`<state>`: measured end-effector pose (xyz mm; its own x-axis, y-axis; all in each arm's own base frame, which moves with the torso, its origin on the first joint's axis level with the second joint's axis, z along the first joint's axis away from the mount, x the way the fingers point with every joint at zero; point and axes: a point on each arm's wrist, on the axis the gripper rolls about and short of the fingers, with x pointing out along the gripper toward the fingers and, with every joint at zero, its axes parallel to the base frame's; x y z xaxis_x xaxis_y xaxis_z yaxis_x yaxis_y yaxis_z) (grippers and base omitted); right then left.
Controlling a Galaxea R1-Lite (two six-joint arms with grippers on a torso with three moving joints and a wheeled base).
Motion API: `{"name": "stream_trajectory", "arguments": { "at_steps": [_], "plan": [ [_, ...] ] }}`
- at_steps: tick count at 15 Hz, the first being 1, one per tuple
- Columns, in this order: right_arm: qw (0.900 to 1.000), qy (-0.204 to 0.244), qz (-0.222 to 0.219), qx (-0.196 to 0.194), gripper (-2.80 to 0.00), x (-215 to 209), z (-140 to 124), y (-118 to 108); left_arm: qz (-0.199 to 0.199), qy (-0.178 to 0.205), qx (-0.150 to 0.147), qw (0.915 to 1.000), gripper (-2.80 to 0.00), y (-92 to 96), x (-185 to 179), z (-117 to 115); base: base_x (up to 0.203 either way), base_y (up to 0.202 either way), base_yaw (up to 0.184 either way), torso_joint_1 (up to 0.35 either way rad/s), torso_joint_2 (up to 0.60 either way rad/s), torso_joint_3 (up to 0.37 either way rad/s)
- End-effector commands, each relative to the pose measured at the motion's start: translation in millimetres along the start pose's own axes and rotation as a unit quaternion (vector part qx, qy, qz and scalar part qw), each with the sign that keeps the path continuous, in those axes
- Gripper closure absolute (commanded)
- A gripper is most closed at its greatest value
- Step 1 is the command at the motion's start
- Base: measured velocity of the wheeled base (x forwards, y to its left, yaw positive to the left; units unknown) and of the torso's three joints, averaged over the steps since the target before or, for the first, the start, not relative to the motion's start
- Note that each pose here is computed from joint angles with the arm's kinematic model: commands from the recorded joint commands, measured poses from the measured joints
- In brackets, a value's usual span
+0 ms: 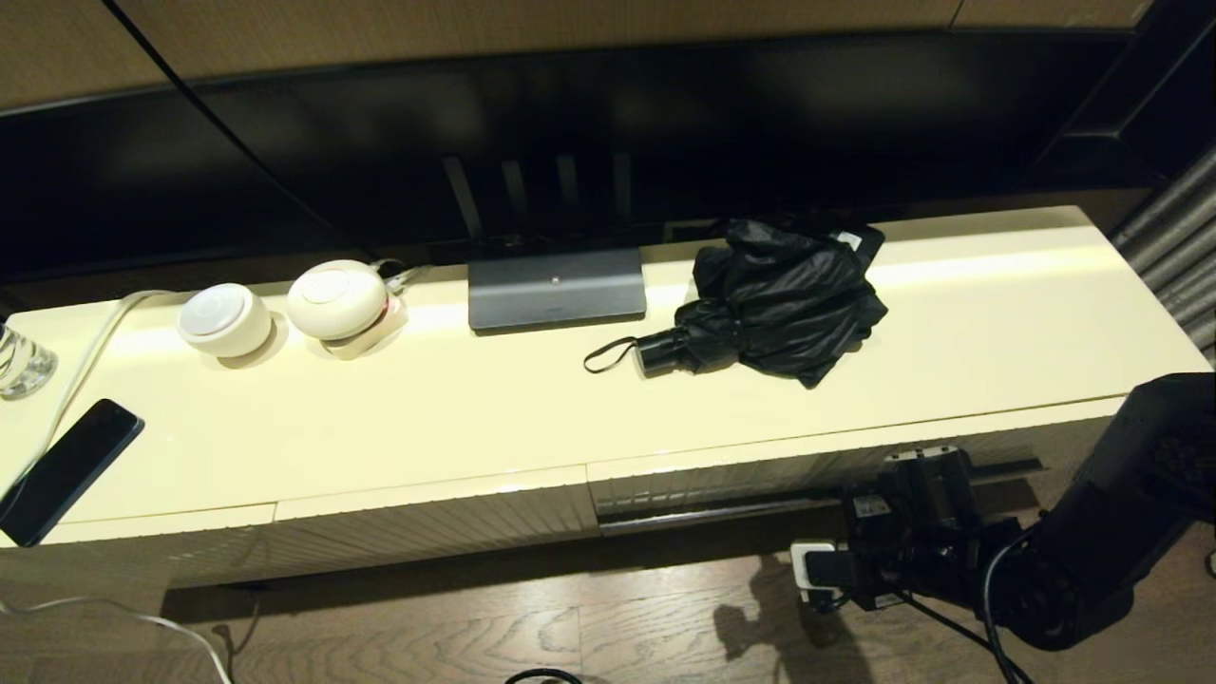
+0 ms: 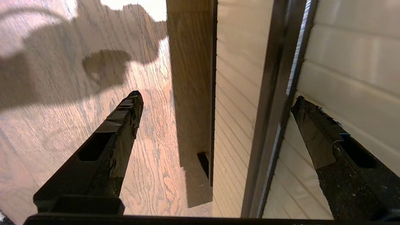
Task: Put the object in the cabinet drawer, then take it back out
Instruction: Open the drawer
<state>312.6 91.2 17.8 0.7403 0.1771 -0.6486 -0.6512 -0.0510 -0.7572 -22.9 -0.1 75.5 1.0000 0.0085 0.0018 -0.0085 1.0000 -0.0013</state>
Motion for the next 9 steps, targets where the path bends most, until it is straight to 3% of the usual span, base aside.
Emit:
{"name": "stream_trajectory", "arguments": {
  "at_steps": [1,9],
  "plan": [
    [1.000,0.003,0.002,-0.002,-2.80,10.4,-1.8,0.7,0.000,0.002,0.000,1.0000,0.00,0.0,0.3,-0.7,0.000,0.000,0.000,0.000,0.00,0.000],
    [1.000,0.001,-0.004,-0.001,-2.80,18.6,-4.3,-3.3,0.000,0.002,0.000,1.0000,0.00,0.0,0.3,-0.9,0.000,0.000,0.000,0.000,0.00,0.000]
  ]
}}
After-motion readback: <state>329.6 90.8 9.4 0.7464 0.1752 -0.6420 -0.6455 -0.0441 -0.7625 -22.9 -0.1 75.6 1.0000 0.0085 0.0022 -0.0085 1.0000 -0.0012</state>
